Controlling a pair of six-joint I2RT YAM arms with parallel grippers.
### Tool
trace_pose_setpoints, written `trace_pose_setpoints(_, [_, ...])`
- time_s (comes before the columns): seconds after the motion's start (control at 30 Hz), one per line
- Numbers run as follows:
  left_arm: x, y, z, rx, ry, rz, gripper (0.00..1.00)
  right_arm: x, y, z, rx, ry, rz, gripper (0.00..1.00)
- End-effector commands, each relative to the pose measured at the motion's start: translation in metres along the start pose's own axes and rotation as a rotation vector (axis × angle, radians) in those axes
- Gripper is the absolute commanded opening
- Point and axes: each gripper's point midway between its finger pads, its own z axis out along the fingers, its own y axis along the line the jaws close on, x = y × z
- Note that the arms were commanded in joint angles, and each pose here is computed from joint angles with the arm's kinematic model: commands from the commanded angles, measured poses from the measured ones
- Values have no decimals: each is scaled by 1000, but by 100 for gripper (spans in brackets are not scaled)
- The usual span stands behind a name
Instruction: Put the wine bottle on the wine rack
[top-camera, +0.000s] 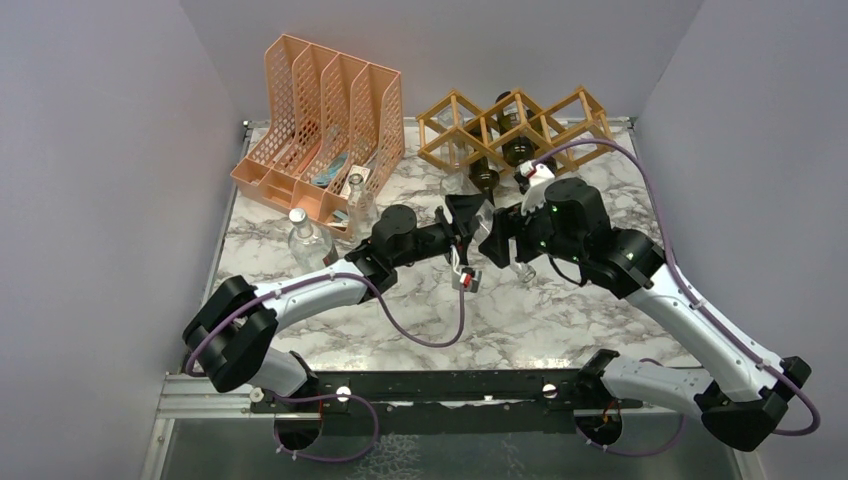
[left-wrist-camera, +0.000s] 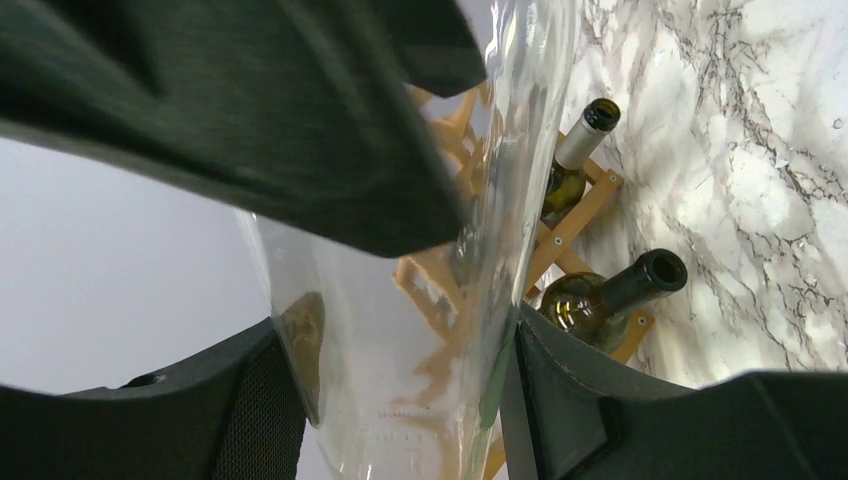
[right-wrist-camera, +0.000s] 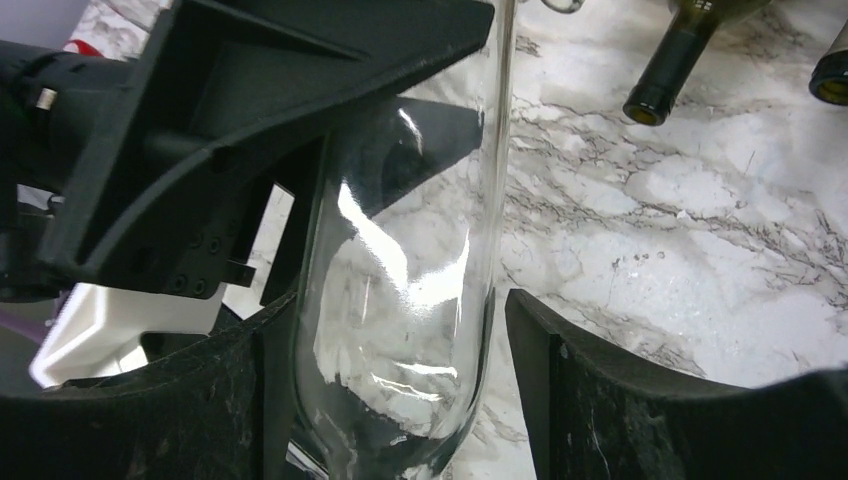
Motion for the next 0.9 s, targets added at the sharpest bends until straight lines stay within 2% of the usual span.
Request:
trace_pose_setpoints(0.0, [0,45,1,-106,13,60,0,14,-6,7,33,43,8,74])
trace_pose_setpoints(0.13, [0,45,1,-104,16,46,0,17,-6,14,34,58,15,69])
trace_pose_setpoints(0.2, [2,45,0,-105,27,44,0,18,-7,16,38,61,16,61])
trace_pose_setpoints(0.27, [4,44,-1,-103,39,44,1,17,-8,17,46,55,18,47])
trace_pose_setpoints(0.37, [6,40,-3,-97,55,49,17,14,-12,17,67,35,18,19])
trace_pose_setpoints(0.43, [8,36,-4,-91,64,48,29,10,-15,17,83,18,17,6])
trace_pose_setpoints(0.47, [8,34,-5,-87,67,46,40,8,-16,17,89,10,17,2])
trace_pose_setpoints(0.53, [8,31,-6,-84,70,36,59,4,-20,15,111,-11,15,1])
trace_pose_setpoints(0.57, [9,30,-7,-83,71,23,87,1,-21,14,121,-26,13,1])
trace_pose_setpoints(0.6, [9,29,-7,-82,73,11,98,-3,-23,13,132,-44,11,1])
trace_pose_setpoints(0.77, [6,24,-12,-84,64,-55,99,-26,-38,2,227,-144,16,1])
trace_pose_setpoints(0.87, [3,27,-17,-104,60,-151,99,-38,-52,-5,312,-189,17,1])
